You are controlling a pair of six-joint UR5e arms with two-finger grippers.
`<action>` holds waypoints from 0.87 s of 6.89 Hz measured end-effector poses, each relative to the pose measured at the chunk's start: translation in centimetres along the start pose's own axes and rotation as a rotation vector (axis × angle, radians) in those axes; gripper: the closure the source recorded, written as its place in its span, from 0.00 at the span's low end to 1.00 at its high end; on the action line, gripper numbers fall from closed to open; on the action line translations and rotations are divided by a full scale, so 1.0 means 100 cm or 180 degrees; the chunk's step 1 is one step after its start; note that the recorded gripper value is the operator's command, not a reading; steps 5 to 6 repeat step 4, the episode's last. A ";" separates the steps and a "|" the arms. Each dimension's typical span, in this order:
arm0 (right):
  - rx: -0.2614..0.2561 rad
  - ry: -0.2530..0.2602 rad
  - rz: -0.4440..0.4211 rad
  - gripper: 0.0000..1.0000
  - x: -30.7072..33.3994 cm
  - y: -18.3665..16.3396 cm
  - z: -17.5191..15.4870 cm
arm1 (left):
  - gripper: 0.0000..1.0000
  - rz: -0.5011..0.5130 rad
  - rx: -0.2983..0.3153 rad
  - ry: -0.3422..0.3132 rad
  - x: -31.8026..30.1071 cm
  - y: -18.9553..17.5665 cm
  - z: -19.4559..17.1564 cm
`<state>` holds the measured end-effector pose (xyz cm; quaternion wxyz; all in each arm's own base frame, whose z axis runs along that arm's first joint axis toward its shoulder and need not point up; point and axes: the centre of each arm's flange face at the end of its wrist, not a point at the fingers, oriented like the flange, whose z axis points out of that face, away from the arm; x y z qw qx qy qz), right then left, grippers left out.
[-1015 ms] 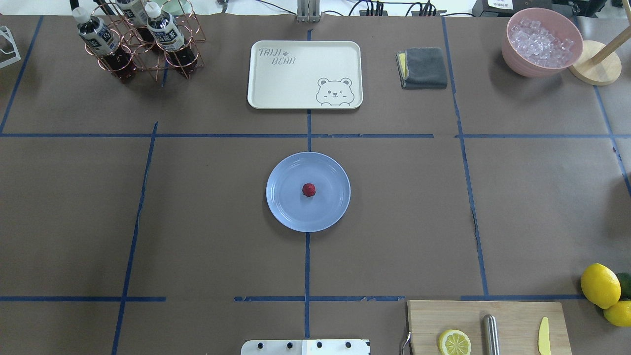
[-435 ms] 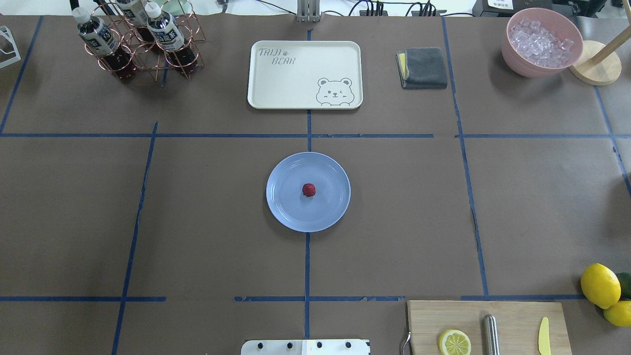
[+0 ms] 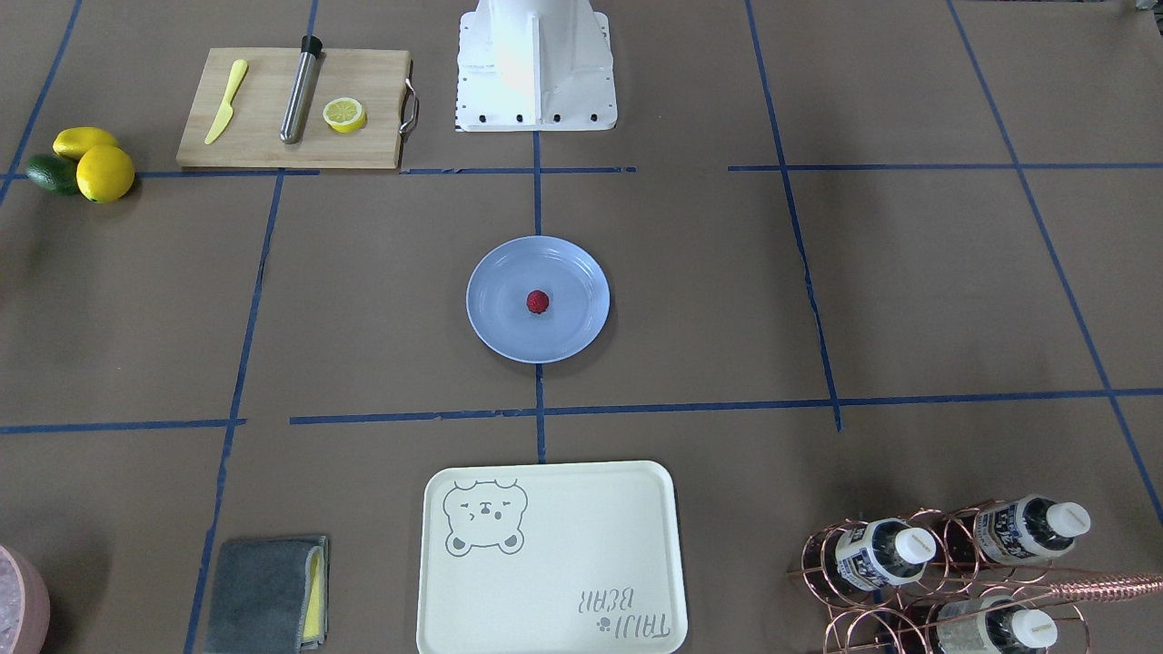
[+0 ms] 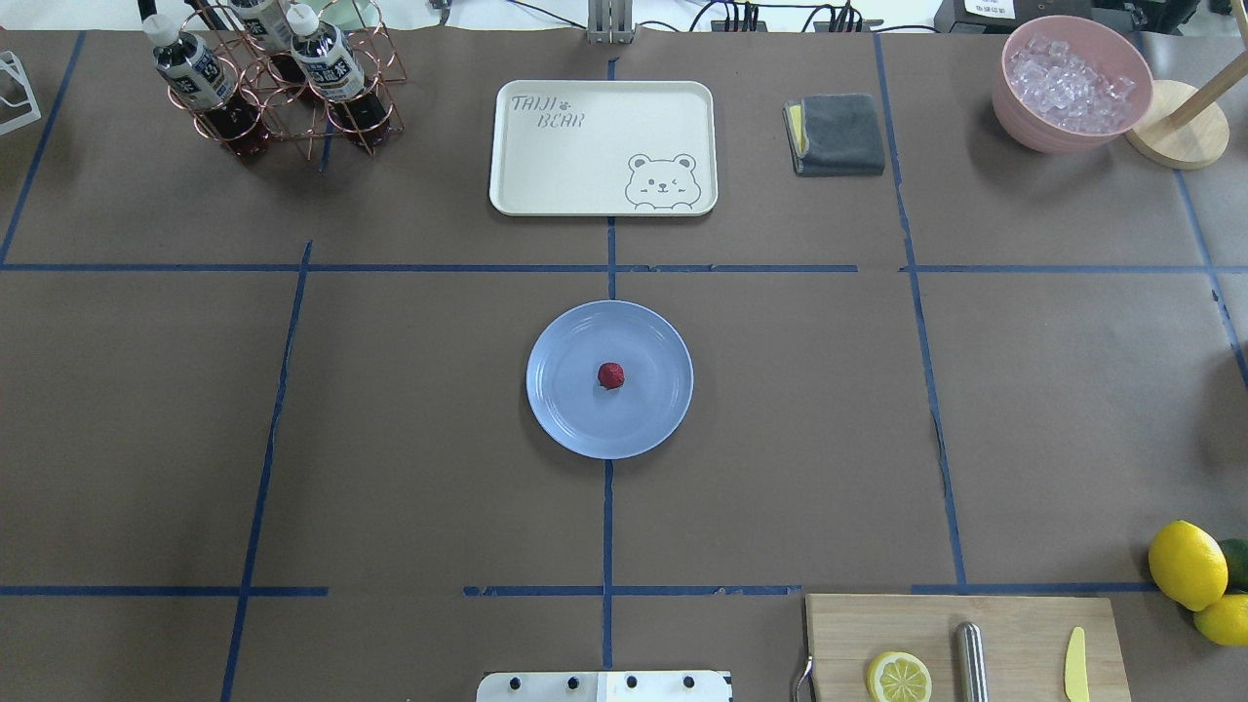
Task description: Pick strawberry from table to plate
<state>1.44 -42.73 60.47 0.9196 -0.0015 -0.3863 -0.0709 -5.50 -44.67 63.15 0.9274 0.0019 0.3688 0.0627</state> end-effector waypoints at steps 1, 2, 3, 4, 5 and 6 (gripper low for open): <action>0.0029 0.0004 -0.0038 0.00 0.005 0.008 0.004 | 0.00 0.0001 0.0001 0.0001 0.000 0.000 0.000; 0.0061 0.0007 -0.0044 0.00 0.011 0.016 0.006 | 0.00 0.0002 0.0002 0.0000 0.000 -0.001 0.000; 0.0079 0.0007 -0.0028 0.00 0.015 0.021 0.007 | 0.00 0.0008 0.0009 0.0000 0.001 -0.003 -0.001; 0.0084 0.0006 -0.0014 0.00 0.017 0.023 0.007 | 0.00 0.0023 0.0024 -0.0003 0.002 -0.006 -0.003; 0.0084 0.0006 -0.0014 0.00 0.017 0.023 0.007 | 0.00 0.0023 0.0024 -0.0003 0.002 -0.006 -0.003; 0.0084 0.0006 -0.0014 0.00 0.017 0.023 0.007 | 0.00 0.0023 0.0024 -0.0003 0.002 -0.006 -0.003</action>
